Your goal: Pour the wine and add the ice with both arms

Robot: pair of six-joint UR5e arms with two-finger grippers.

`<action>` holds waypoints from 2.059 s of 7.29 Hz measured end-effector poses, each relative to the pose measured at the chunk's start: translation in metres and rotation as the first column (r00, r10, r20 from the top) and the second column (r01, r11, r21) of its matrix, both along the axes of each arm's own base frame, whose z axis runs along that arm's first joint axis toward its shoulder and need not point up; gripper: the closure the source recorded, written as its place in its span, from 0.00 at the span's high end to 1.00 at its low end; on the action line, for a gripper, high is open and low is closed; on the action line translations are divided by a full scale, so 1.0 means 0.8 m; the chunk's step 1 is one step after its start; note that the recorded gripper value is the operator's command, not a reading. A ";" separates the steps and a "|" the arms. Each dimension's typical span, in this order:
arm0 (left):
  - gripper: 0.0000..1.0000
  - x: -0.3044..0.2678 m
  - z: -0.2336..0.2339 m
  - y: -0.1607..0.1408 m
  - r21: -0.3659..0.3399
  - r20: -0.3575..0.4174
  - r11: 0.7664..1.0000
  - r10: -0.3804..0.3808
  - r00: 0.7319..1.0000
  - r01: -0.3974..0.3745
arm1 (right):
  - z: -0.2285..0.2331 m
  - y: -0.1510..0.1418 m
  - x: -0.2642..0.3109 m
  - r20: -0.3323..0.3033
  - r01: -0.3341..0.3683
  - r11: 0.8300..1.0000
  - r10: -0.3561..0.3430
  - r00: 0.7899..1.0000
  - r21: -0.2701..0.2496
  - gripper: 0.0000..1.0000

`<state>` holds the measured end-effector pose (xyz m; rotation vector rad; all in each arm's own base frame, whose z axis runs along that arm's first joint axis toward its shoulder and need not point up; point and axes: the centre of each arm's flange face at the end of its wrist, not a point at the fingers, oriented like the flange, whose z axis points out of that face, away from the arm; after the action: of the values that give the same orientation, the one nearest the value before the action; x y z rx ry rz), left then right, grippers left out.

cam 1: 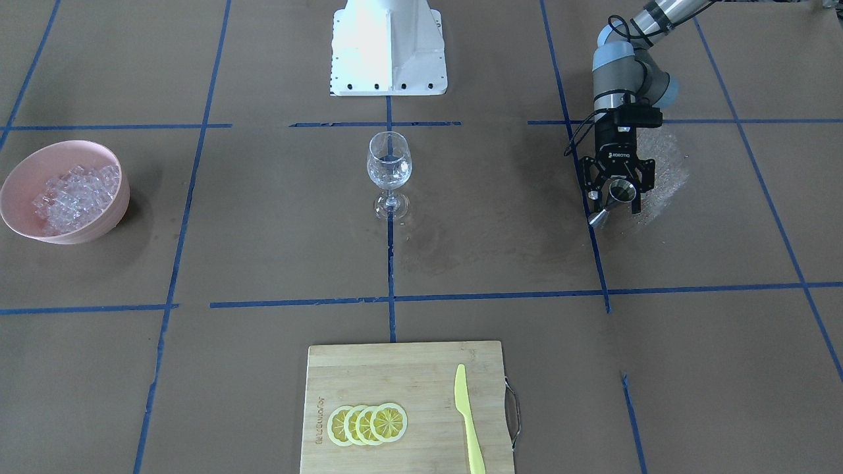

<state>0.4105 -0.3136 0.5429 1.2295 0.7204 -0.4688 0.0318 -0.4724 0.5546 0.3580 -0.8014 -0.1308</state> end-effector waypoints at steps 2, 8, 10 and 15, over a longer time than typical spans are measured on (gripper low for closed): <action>0.78 0.007 -0.008 -0.001 0.015 0.034 1.000 0.006 0.999 -0.007 | 0.000 0.000 0.000 0.000 0.000 1.000 0.000 1.000 -0.001 1.00; 0.69 0.016 -0.007 0.002 0.019 0.049 1.000 0.017 0.999 -0.018 | 0.005 0.004 0.000 0.000 0.000 1.000 0.000 1.000 -0.001 1.00; 0.63 0.015 -0.006 0.002 0.022 0.031 1.000 0.018 0.999 -0.018 | 0.007 0.007 0.000 0.000 0.000 1.000 0.000 1.000 0.006 1.00; 0.24 0.011 0.001 0.003 0.028 0.008 0.999 0.015 1.000 -0.015 | 0.008 0.008 0.001 0.000 0.000 1.000 0.000 1.000 0.007 1.00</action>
<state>0.4196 -0.3111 0.5435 1.2507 0.7316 -0.4423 0.0322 -0.4658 0.5610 0.3645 -0.8016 -0.1336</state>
